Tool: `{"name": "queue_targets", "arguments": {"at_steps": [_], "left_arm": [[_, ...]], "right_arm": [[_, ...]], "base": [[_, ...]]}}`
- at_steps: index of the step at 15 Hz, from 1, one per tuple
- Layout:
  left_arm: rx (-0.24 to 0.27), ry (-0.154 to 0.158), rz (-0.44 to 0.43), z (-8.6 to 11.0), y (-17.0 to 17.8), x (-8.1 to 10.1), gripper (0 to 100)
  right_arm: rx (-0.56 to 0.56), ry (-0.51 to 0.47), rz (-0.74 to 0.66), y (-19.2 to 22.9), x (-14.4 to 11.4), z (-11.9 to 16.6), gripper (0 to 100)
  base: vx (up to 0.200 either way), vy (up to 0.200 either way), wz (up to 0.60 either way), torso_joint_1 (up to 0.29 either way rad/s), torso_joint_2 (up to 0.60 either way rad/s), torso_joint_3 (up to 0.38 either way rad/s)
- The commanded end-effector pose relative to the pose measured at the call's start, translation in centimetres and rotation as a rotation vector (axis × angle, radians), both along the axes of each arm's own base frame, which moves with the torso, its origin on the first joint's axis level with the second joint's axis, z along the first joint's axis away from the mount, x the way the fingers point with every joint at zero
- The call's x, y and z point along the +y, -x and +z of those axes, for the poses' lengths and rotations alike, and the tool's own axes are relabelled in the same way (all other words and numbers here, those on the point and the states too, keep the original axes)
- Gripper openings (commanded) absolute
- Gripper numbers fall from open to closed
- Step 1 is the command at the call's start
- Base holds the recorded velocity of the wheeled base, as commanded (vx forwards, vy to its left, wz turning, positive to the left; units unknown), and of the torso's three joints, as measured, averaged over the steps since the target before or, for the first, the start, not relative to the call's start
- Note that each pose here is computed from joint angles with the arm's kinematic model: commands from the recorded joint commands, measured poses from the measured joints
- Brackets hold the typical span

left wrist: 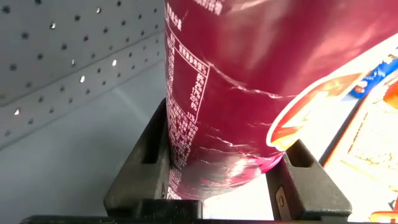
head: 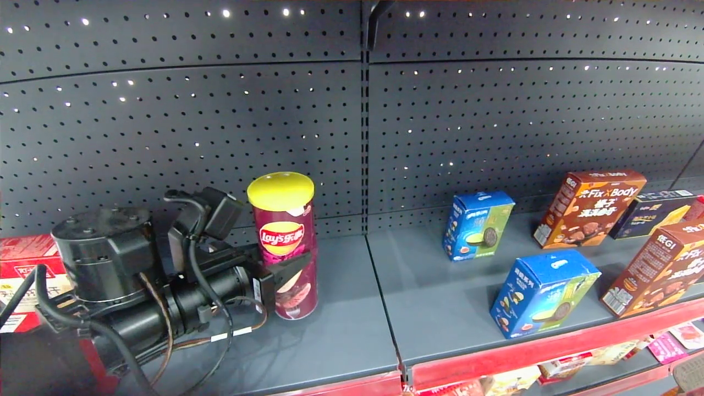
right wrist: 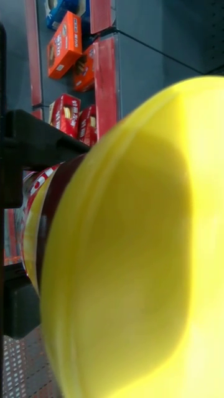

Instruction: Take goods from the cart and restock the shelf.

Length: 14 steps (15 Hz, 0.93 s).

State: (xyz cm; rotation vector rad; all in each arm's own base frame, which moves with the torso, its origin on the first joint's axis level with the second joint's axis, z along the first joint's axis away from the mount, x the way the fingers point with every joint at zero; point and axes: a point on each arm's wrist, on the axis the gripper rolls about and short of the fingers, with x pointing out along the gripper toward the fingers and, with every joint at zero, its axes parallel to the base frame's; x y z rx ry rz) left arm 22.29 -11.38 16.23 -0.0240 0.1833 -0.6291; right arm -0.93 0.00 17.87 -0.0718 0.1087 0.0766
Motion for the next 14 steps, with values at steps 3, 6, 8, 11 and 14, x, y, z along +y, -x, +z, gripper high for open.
{"name": "queue_targets", "arguments": {"at_steps": [3,6,8,11,14], "left_arm": [[0.015,-0.004,0.028,-0.3,2.3,0.0,0],[0.030,0.020,0.072,-0.3,3.3,-0.1,0],[0.041,0.000,0.108,-0.9,3.8,0.0,0],[0.058,-0.024,0.159,-1.7,4.6,-0.1,0],[0.068,-0.028,0.163,-2.0,4.8,0.0,0]], "right_arm": [[-0.018,-0.002,-0.001,0.2,0.0,0.3,0],[-0.021,-0.001,-0.002,0.2,0.0,0.5,0],[-0.024,-0.001,-0.002,0.2,0.0,0.6,0],[-0.024,-0.001,-0.002,0.3,0.0,0.8,0],[-0.018,0.000,-0.002,0.3,0.0,0.9,0]], "base": [[0.000,0.000,0.00,0.000,0.00,0.000],[0.000,0.000,0.00,0.000,0.00,0.000],[0.000,0.000,0.00,0.000,0.00,0.000],[0.000,0.000,0.00,0.000,0.00,0.000],[0.000,0.000,0.00,0.000,0.00,0.000]]}}
